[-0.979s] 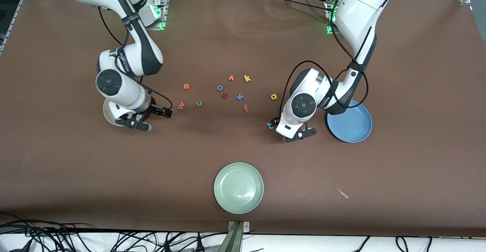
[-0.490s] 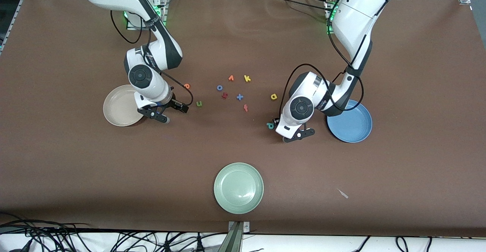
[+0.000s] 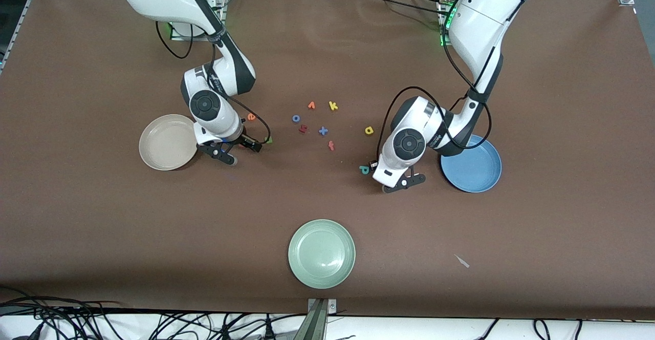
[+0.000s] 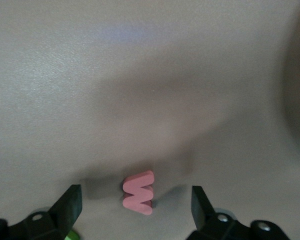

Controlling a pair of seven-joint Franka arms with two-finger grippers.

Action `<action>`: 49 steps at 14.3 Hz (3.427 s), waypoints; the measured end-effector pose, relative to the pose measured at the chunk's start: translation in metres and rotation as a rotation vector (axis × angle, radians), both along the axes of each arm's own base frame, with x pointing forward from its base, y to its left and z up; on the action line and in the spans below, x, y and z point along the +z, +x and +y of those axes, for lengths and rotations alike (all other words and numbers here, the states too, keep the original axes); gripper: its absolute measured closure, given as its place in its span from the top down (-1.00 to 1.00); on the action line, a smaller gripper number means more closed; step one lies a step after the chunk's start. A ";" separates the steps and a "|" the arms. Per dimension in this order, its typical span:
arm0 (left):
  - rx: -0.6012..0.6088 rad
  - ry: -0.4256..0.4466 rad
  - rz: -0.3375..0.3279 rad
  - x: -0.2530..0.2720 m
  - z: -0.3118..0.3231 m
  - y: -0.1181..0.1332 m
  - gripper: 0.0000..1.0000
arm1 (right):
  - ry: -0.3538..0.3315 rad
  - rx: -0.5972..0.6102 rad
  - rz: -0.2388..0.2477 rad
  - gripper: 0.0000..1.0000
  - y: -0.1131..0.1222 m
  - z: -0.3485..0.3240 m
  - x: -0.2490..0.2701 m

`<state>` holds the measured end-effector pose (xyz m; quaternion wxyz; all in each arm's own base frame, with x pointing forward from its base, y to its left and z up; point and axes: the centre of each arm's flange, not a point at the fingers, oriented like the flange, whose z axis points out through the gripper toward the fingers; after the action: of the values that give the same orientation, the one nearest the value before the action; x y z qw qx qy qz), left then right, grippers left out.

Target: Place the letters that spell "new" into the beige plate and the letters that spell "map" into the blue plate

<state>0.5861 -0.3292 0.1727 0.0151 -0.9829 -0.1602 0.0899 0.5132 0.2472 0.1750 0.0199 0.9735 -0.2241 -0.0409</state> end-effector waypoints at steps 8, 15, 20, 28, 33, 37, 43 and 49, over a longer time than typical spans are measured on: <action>0.001 -0.001 -0.008 0.045 0.048 0.031 -0.45 | 0.012 -0.017 -0.008 -0.41 0.003 0.001 0.002; -0.193 -0.031 0.059 0.087 0.195 0.066 -0.45 | -0.023 0.010 0.069 -0.45 0.029 -0.010 0.041; -0.282 -0.069 0.104 0.059 0.276 0.062 -0.45 | -0.031 0.189 0.143 -0.45 0.052 -0.091 0.085; -0.280 -0.067 0.087 0.052 0.196 0.048 0.74 | -0.006 0.412 0.149 -0.45 0.021 -0.195 0.053; -0.153 -0.012 0.055 0.071 0.071 0.022 1.00 | 0.009 0.424 0.153 0.20 0.017 -0.195 0.065; -0.013 -0.103 0.074 0.074 0.016 0.018 1.00 | 0.028 0.420 0.143 0.97 0.005 -0.126 0.083; 0.140 -0.099 0.041 0.025 -0.016 0.018 0.67 | 0.048 0.513 0.132 1.00 -0.029 -0.033 0.082; 0.165 -0.097 0.028 0.008 -0.048 0.004 0.64 | 0.067 0.532 0.037 1.00 -0.073 0.003 0.065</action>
<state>0.5906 -0.3772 0.1807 -0.0378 -0.9645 -0.2358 0.1123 0.4401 0.2505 0.2400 0.0017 0.9974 0.0416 -0.0595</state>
